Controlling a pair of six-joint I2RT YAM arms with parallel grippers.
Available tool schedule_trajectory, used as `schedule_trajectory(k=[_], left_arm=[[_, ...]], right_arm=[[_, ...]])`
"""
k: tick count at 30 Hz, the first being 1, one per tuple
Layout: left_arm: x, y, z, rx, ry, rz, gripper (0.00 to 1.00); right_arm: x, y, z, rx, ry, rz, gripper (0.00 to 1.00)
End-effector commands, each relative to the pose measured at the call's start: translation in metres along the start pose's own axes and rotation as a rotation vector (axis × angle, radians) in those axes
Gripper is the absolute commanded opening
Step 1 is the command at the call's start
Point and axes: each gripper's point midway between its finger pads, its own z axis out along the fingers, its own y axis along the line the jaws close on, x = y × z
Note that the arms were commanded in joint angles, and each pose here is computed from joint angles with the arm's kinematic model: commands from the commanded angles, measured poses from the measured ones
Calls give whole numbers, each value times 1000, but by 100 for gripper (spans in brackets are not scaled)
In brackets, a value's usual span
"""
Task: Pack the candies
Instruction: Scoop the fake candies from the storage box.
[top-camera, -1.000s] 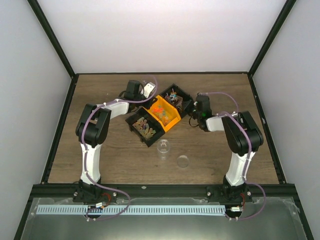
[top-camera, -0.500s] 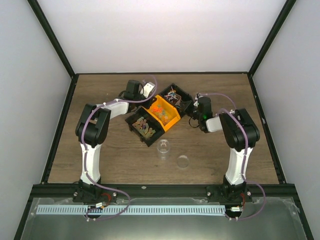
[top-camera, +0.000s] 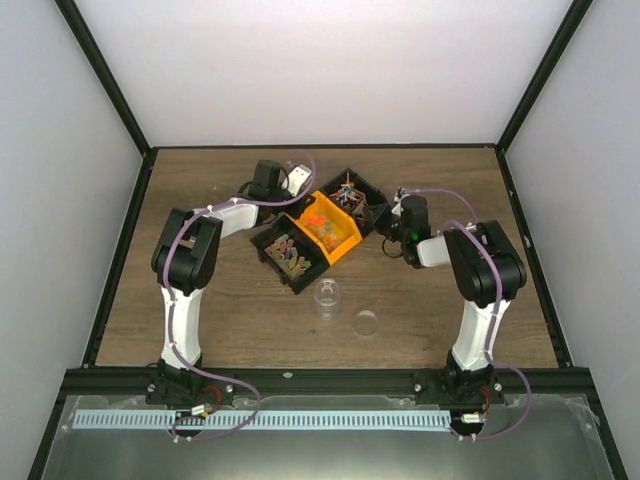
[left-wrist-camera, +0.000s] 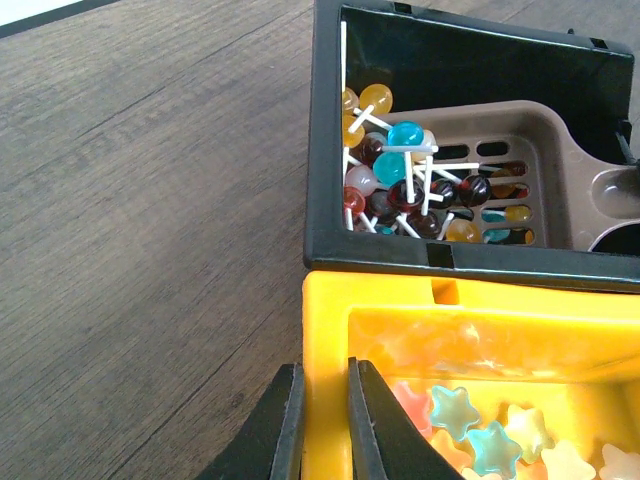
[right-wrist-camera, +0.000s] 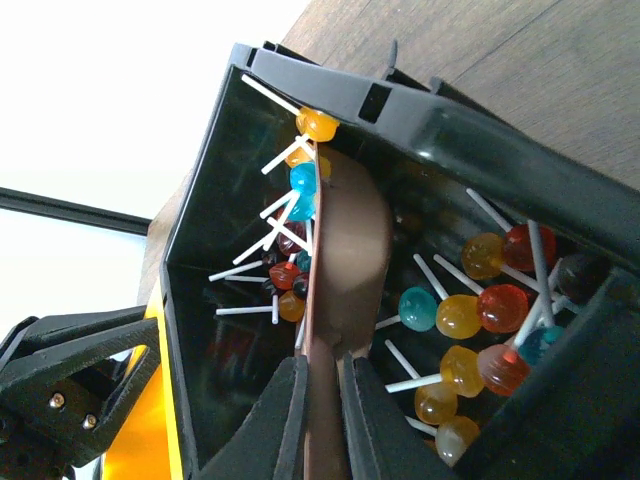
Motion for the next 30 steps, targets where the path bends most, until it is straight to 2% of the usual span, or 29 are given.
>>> schedule_trajectory(k=[1, 20, 30], left_arm=[[30, -2, 11, -36, 85, -41, 4], [29, -2, 12, -32, 77, -66, 4], [35, -2, 14, -27, 86, -70, 4]], right_arm=[[57, 19, -12, -76, 239, 16, 1], [62, 29, -32, -114, 245, 19, 1], [52, 36, -43, -153, 207, 43, 1]])
